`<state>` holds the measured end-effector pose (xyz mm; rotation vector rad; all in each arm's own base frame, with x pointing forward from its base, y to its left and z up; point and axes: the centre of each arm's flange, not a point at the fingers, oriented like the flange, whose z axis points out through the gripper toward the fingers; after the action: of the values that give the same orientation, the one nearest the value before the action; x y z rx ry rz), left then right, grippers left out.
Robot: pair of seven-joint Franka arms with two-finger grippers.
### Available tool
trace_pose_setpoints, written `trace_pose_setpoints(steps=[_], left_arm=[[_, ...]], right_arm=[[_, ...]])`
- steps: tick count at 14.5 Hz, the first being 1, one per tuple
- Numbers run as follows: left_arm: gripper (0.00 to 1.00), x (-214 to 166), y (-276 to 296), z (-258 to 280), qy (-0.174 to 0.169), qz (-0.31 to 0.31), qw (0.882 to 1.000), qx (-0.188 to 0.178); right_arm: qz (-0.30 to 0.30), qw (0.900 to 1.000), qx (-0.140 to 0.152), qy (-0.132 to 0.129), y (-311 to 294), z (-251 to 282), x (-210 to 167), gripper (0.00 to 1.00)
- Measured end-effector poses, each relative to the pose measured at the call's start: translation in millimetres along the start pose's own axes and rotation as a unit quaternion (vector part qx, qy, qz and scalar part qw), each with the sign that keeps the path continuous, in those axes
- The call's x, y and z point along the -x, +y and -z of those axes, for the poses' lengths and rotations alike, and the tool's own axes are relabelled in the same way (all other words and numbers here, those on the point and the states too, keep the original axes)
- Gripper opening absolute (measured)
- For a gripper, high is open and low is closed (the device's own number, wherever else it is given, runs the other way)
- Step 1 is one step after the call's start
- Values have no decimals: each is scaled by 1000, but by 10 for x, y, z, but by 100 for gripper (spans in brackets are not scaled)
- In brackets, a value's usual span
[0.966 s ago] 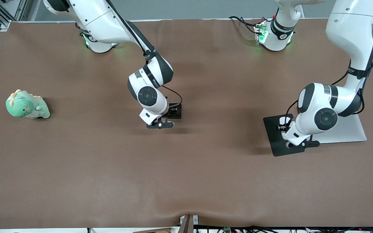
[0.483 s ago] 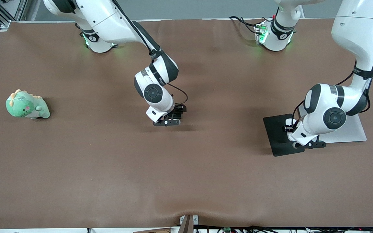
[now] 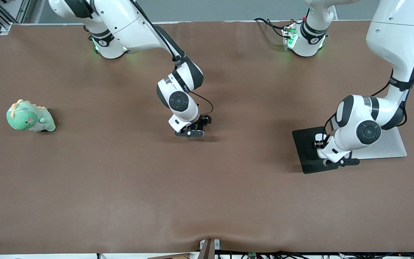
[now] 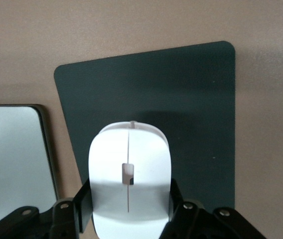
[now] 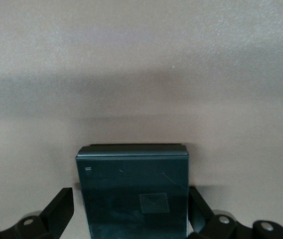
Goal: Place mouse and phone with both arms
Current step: 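Open the left gripper off the mouse while the right gripper lifts the phone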
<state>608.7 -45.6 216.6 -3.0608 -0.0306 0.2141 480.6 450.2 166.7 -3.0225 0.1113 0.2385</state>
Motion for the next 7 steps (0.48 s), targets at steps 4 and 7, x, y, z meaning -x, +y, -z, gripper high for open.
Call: trace_pose_setpoints(steps=[4, 7], left_arm=[[61, -29, 28, -167, 4, -1, 1000, 5], [61, -23, 46, -281, 5, -3, 1000, 8]], right_arm=[[0, 1000, 1, -2, -15, 97, -17, 81], [-9, 1000, 16, -24, 1, 173, -59, 81]])
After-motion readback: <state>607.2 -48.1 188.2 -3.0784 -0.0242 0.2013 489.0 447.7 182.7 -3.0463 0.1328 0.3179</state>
